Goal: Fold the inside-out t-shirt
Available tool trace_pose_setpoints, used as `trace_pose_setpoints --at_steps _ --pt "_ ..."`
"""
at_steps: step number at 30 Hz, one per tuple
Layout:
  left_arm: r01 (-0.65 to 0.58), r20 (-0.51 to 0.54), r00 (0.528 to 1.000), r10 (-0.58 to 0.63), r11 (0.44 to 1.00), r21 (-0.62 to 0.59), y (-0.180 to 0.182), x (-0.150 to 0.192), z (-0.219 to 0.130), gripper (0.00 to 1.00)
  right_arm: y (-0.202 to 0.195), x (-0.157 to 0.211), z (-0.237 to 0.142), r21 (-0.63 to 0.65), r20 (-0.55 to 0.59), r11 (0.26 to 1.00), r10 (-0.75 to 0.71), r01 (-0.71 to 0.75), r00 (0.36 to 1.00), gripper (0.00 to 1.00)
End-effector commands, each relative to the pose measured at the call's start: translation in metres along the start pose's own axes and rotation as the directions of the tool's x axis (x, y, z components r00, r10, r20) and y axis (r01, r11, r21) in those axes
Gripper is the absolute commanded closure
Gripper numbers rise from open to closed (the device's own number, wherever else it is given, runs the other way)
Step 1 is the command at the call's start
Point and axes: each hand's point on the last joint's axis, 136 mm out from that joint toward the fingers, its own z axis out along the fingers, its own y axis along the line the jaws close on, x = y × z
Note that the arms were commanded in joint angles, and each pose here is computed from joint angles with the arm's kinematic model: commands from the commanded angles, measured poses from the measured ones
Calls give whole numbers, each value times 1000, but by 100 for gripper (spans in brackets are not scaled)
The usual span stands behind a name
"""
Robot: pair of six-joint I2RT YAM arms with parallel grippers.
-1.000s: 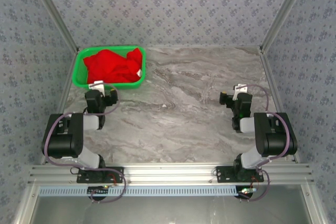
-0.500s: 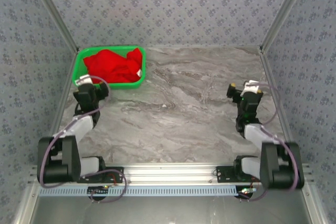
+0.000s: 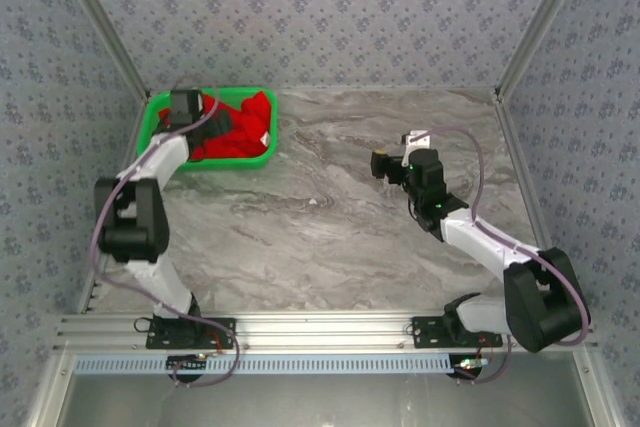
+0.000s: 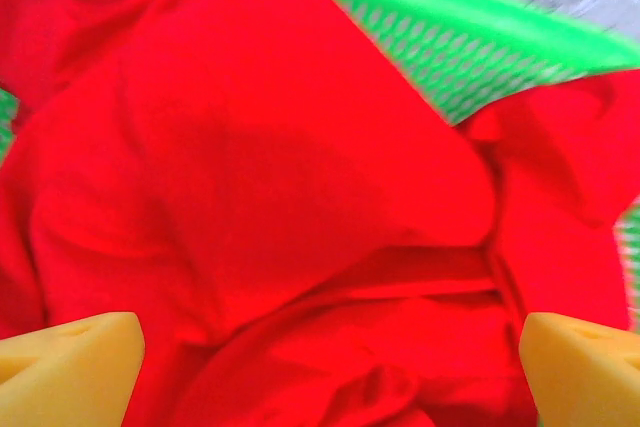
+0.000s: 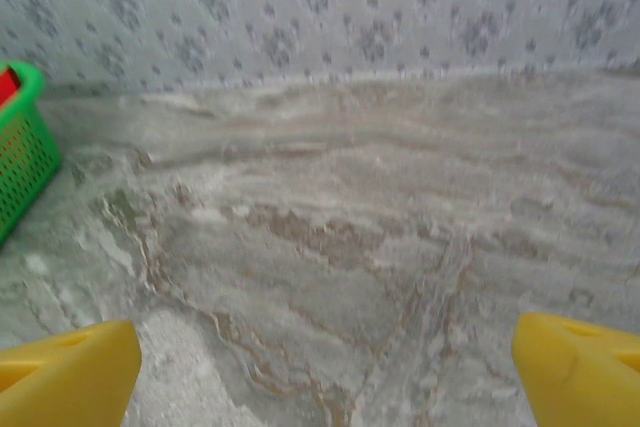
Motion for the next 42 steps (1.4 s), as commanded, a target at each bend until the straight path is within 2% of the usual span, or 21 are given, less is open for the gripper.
trace_pose_setpoints --at_steps 1,6,9,12,15,18,20,22,24,27,29,32,36,39,42 --pt "-42 -236 971 29 998 -48 9 34 29 2 3 11 3 -20 -36 999 38 -39 999 3" --pt "-35 -316 948 21 999 -38 3 40 67 2 1 25 1 -19 -65 998 61 -62 996 2" --pt "-17 -388 922 20 1000 11 -8 50 89 12 2 35 2 -30 -86 994 100 -103 991 2" --pt "14 -438 899 17 998 66 -20 57 101 32 0 42 4 -20 -104 992 120 -123 987 2" --pt "34 -438 899 14 994 102 -29 51 105 61 -1 44 4 -17 -109 991 127 -129 986 2" --pt "40 -375 927 14 990 135 -37 21 92 88 -3 41 2 -8 -101 992 123 -124 987 1" --pt "33 -286 958 13 987 158 -43 -14 69 98 -5 37 0 -4 -94 992 122 -123 988 1" --pt "24 -152 988 6 981 195 -52 -59 29 100 -7 32 -3 -1 -87 993 120 -121 989 1" --pt "1 -14 1000 2 976 219 -59 -98 -21 100 -8 26 -7 2 -73 993 118 -119 990 1" --pt "-18 207 977 -45 956 292 -72 -143 -109 100 -11 14 -12 11 -42 994 114 -113 993 1" --pt "-49 346 934 -92 925 378 -88 -162 -174 100 -13 5 -16 14 -23 995 104 -103 994 0" --pt "-149 498 860 -116 874 462 -117 -169 -254 100 -16 -7 -19 17 -7 997 80 -80 997 0" --pt "-288 601 791 -114 797 530 -160 -162 -331 100 -24 -22 -24 36 -33 998 51 -49 998 0" --pt "-362 615 782 -99 731 578 -196 -150 -362 100 -35 -33 -34 64 -47 997 40 -37 998 0" --pt "-404 587 807 -67 662 631 -235 -129 -370 100 -45 -47 -51 87 -33 995 42 -39 999 0"
